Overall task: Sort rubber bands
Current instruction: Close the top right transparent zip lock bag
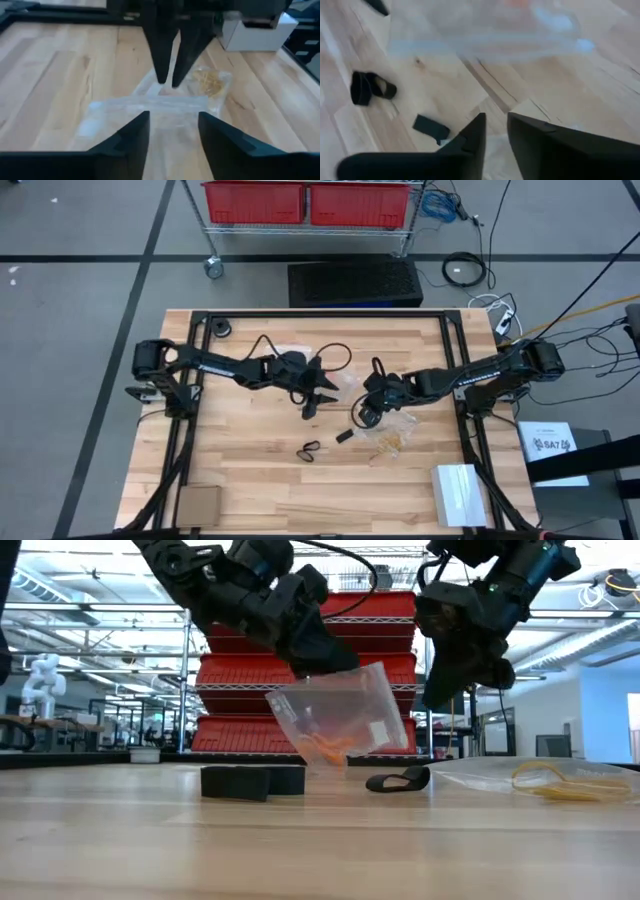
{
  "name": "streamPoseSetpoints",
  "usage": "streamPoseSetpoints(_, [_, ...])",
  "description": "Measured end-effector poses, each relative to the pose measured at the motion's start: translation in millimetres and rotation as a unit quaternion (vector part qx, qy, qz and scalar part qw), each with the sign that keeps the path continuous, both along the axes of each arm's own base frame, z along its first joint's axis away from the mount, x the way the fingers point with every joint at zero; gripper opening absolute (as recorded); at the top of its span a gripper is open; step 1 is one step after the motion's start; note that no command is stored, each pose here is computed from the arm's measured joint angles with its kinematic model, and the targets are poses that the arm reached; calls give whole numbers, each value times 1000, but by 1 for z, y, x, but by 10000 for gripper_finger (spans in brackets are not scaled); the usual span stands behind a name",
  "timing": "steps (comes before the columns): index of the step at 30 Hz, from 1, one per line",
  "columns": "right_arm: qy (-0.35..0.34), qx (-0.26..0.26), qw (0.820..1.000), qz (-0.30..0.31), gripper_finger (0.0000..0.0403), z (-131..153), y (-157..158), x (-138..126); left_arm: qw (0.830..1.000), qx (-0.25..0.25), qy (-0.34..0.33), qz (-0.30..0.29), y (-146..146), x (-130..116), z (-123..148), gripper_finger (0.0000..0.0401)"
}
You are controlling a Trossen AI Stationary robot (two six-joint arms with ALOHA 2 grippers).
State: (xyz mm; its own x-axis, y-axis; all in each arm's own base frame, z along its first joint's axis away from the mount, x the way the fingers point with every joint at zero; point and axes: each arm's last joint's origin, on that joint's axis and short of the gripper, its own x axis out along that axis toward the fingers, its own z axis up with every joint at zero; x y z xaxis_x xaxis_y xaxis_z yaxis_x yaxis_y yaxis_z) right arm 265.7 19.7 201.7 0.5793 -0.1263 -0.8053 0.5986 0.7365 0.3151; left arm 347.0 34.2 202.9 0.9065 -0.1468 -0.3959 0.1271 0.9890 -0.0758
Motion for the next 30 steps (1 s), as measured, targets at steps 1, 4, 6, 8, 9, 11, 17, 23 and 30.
streamPoseSetpoints(1, [-6,2,1000,-3,94,0,0,1,1000,1,-5,1,1,-1,3,183])
streamPoseSetpoints(4, [-14,4,1000,-12,134,-3,-2,7,1000,3,-22,2,1,-4,13,198])
streamPoseSetpoints(6, [-16,4,1000,-15,157,-8,-3,11,1000,3,-27,2,1,-7,19,205])
streamPoseSetpoints(8, [-5,-1,1000,-19,176,-16,-4,15,1000,4,-29,3,1,-10,24,209])
streamPoseSetpoints(9, [4,-9,1000,-24,183,-21,-5,17,1000,3,-29,4,2,-12,26,210])
streamPoseSetpoints(11, [25,-21,999,-33,193,-30,-6,18,1000,3,-22,11,6,-16,30,210])
streamPoseSetpoints(17, [64,-2,995,-72,199,-54,-7,23,999,-5,-2,34,26,-25,28,211])
streamPoseSetpoints(23, [85,16,989,-120,194,-72,-7,26,999,-45,9,27,42,-35,17,211])
streamPoseSetpoints(30, [67,-46,994,-79,100,-74,-9,32,998,-57,-4,35,54,-43,7,207])
